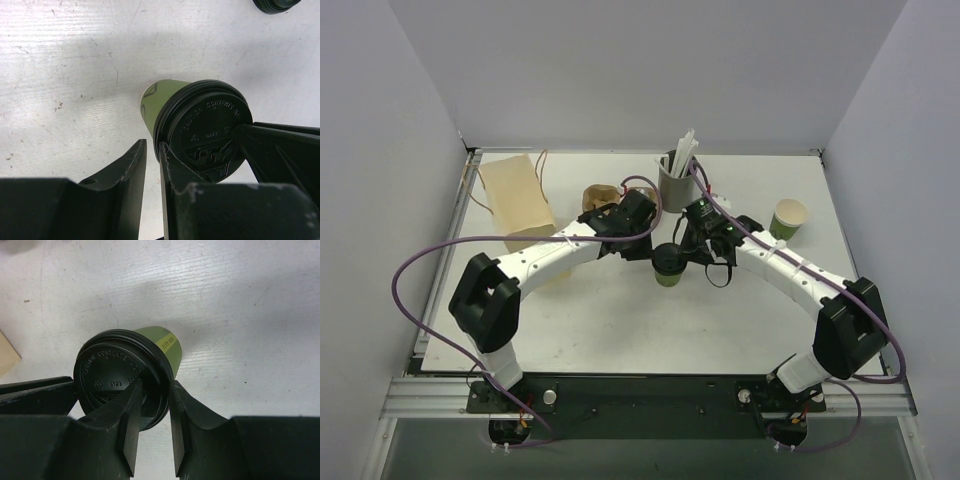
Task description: Pack the takeout coffee
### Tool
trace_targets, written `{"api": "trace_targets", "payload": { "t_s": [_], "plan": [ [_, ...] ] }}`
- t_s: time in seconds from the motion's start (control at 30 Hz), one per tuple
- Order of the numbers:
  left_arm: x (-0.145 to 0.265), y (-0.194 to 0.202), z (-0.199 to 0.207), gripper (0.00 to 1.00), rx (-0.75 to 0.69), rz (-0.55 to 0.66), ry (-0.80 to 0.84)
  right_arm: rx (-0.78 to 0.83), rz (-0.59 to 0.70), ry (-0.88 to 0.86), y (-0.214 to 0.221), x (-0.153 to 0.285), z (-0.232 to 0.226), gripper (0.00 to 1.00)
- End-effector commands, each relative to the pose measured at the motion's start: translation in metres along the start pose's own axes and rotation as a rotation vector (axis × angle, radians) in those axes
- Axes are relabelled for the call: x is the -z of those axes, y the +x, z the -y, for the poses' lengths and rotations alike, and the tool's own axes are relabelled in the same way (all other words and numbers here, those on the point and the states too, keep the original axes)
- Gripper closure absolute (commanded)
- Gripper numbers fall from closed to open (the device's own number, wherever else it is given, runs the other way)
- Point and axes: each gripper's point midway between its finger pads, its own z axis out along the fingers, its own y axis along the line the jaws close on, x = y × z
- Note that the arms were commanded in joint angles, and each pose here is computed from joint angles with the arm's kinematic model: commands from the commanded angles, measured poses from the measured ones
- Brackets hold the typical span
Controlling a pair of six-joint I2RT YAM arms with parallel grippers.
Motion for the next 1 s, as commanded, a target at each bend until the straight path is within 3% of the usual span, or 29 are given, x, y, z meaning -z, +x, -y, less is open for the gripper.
{"api": "trace_targets", "payload": {
  "t_s": [0.0, 0.3, 0.97],
  "plan": [
    [-0.056, 0.120, -0.079, 0.73, -0.129, -0.370, -0.283, 0.016, -0.241, 0.037, 0.078, -0.012, 0.016, 0.77],
    [-0.056, 0.071, -0.058, 0.73, -0.140, -0.301, -0.232, -0.051, -0.220, 0.023, 0.094, 0.001, 0.027, 0.76],
    [-0.024, 0.025, -0.028, 0.68, -0.173, -0.208, -0.139, -0.132, -0.071, 0.021, 0.027, 0.019, 0.016, 0.66]
  ]
}}
